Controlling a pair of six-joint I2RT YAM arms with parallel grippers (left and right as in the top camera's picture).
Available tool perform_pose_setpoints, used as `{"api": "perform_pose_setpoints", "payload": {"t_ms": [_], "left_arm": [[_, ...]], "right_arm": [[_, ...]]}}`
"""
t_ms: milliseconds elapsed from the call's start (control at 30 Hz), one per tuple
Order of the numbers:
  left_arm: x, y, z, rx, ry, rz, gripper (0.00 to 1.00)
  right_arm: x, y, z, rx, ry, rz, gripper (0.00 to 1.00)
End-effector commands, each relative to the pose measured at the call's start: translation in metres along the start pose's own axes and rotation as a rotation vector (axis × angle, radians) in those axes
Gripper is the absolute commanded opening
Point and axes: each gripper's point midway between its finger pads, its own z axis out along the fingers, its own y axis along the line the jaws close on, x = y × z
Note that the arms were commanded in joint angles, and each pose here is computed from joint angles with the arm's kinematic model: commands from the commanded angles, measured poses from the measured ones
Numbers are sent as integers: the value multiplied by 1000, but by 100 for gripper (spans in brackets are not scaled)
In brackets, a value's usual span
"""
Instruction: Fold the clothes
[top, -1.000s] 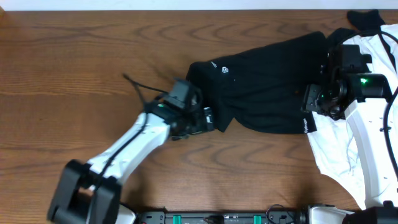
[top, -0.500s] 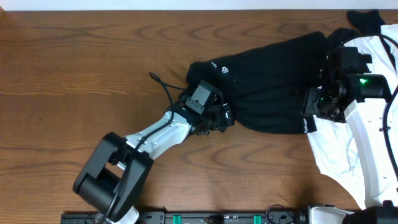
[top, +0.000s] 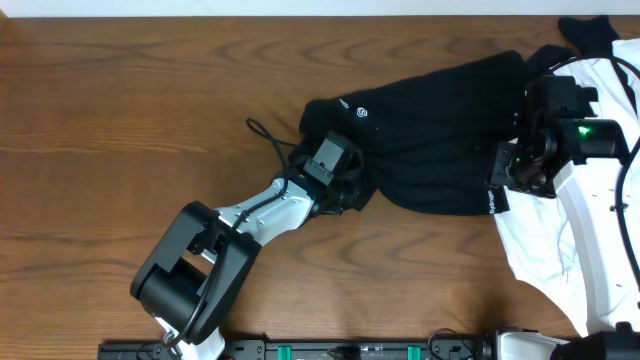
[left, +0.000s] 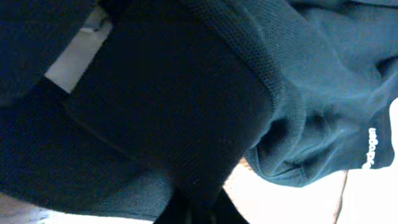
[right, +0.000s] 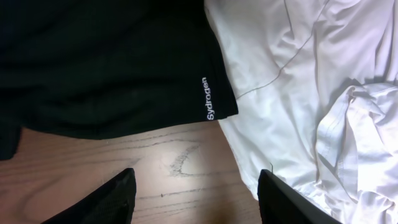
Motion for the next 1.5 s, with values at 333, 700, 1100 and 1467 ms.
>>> {"api": "perform_pose_setpoints", "payload": {"t_ms": [333, 700, 1100, 1467], "left_arm": [[-30, 72, -84, -293, -92, 46, 6], [-91, 180, -274, -563, -482, -116, 6], [-59, 213, -277, -513, -343, -313, 72], [26, 203, -237, -487, -10, -395, 73]], "right_arm": [[2, -1, 1, 1, 12, -8, 61], [8, 12, 1, -76, 40, -93, 62], [13, 12, 0, -77, 56, -116, 63], [9, 12, 1, -80, 40, -122, 64]]}}
